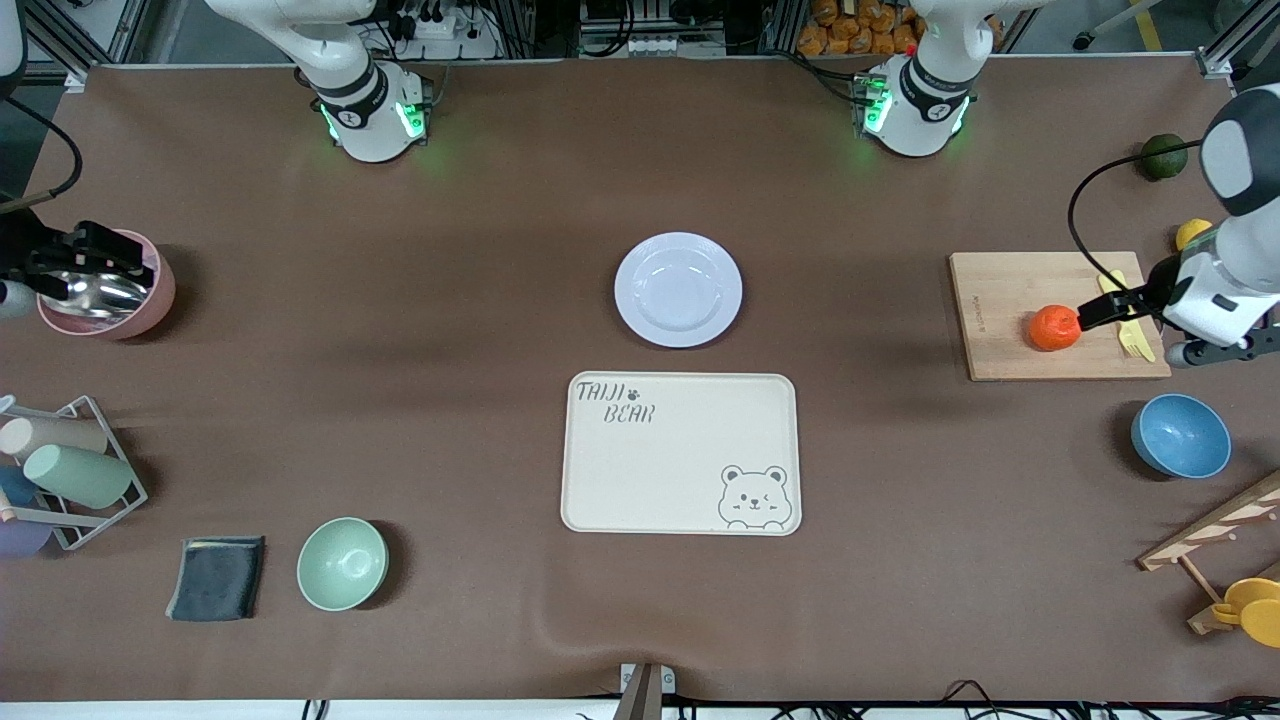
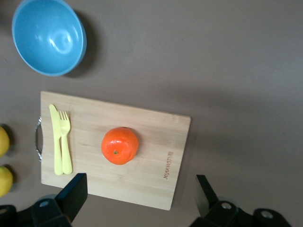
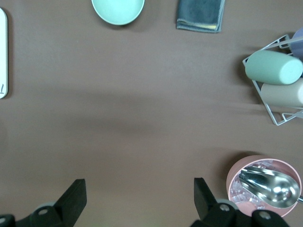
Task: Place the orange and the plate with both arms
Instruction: 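Reach the left gripper down to the orange on the cutting board, then grasp the orange with the left gripper while the right gripper reaches out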
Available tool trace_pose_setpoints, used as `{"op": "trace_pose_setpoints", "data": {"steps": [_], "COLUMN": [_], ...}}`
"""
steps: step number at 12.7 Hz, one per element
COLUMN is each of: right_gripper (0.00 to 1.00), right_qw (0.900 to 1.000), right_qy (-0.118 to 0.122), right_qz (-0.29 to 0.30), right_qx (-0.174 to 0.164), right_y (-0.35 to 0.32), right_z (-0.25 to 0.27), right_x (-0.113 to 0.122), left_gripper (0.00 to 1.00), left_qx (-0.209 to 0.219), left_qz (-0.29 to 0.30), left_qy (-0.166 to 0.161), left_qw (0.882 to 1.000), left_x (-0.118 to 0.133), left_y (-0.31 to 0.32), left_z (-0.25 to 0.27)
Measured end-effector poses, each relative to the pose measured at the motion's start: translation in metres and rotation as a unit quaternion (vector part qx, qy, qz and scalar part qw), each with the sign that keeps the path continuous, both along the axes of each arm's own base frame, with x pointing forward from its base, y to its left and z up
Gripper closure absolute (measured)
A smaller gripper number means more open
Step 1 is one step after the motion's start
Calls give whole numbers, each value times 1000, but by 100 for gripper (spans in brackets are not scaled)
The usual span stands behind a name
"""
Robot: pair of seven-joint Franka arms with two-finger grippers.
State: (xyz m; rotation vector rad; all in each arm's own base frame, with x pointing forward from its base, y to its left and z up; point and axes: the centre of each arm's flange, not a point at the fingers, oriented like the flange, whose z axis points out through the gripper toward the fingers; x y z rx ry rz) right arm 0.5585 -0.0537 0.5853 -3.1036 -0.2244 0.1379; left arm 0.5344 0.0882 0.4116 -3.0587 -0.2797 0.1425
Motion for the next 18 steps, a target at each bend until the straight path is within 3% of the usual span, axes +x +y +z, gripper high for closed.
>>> {"op": "trace_pose_setpoints", "data": {"steps": [5, 11, 18], "right_gripper": [0, 0, 0], "right_qw": [1000, 999, 989], "right_qy": [10, 42, 96], "right_qz": [0, -2, -27], "right_qx": [1, 20, 105], "right_y": [0, 4, 13], "right_z": [-6, -40, -107], "right_x": [0, 4, 11], "left_gripper": [0, 0, 0], "left_qx": [-10, -16, -25], "left_qz": [-5, 5, 8], "left_qy": [0, 13, 31], "left_qw": [1000, 1000, 999], "left_x": [-40, -41, -44], "left_y": [46, 60, 72], "left_z": [-76, -122, -164]}}
